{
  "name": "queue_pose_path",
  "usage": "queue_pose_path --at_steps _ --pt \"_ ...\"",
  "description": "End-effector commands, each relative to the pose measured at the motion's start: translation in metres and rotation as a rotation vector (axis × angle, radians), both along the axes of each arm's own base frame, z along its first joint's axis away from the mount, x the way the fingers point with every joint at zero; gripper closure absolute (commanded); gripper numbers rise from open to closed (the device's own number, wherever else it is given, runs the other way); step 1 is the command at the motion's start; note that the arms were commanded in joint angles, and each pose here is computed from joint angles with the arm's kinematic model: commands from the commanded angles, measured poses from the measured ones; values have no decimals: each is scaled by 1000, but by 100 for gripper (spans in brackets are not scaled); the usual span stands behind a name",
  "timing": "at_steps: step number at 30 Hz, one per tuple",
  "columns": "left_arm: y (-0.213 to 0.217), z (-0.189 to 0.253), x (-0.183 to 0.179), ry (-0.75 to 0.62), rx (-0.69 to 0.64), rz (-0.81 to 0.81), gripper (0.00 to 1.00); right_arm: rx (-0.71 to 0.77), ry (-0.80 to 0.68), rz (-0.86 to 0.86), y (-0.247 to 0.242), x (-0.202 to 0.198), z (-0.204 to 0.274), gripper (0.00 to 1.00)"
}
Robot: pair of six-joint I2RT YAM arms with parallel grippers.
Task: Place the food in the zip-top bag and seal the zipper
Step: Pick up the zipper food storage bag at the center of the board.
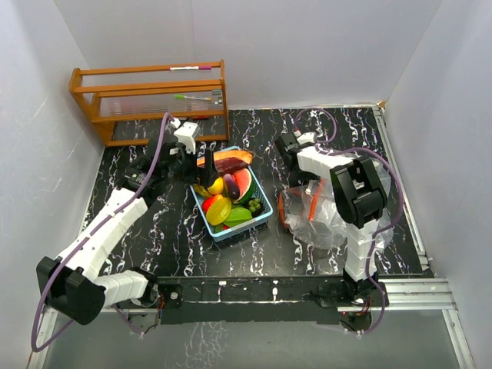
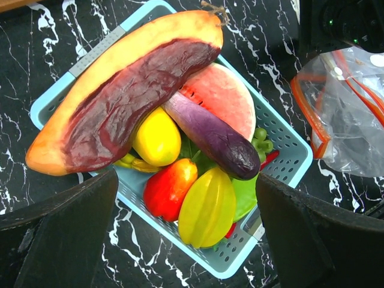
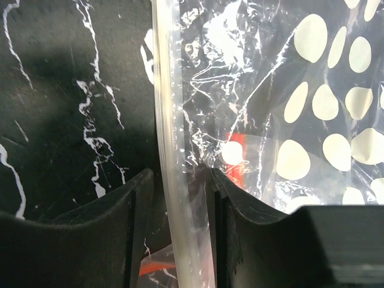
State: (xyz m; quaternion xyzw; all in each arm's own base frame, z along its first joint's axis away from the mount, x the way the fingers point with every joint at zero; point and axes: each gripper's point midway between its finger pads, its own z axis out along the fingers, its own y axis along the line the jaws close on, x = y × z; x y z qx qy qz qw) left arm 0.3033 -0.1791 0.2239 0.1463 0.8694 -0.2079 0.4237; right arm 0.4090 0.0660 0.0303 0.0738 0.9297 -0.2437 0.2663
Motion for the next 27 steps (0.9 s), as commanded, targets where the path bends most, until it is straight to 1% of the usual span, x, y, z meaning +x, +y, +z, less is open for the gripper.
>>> queue_pose_path --at_steps 1,5,6,7,11,16,17,20,22,25,27 --pt "-3 0 -4 7 -20 -7 3 9 -59 -26 -5 -1 15 60" --pt "-3 -1 -4 10 -19 -8 3 8 -79 -34 -9 -5 24 85" --pt "-2 -1 -4 11 -17 -4 3 11 -93 -35 -9 -5 30 90" --pt "-2 0 -4 8 -12 -3 3 14 -104 -32 -9 -5 36 92" --pt "0 0 -3 9 6 -3 3 63 -191 -21 -5 -1 82 92" --pt "3 1 -3 2 19 1 3 199 -366 40 7 -1 163 92" --pt "3 1 -3 1 21 1 3 212 -387 59 8 -2 173 92" --pt "3 -1 -2 6 23 0 3 227 -377 87 9 -10 182 92" --pt "1 -2 -2 13 14 -6 3 265 -362 106 14 -16 181 92" --pt "-9 -2 -4 26 -36 -34 3 384 -420 194 34 -20 196 92" --pt "-20 -1 -5 39 -89 -61 3 473 -466 256 49 -22 214 92"
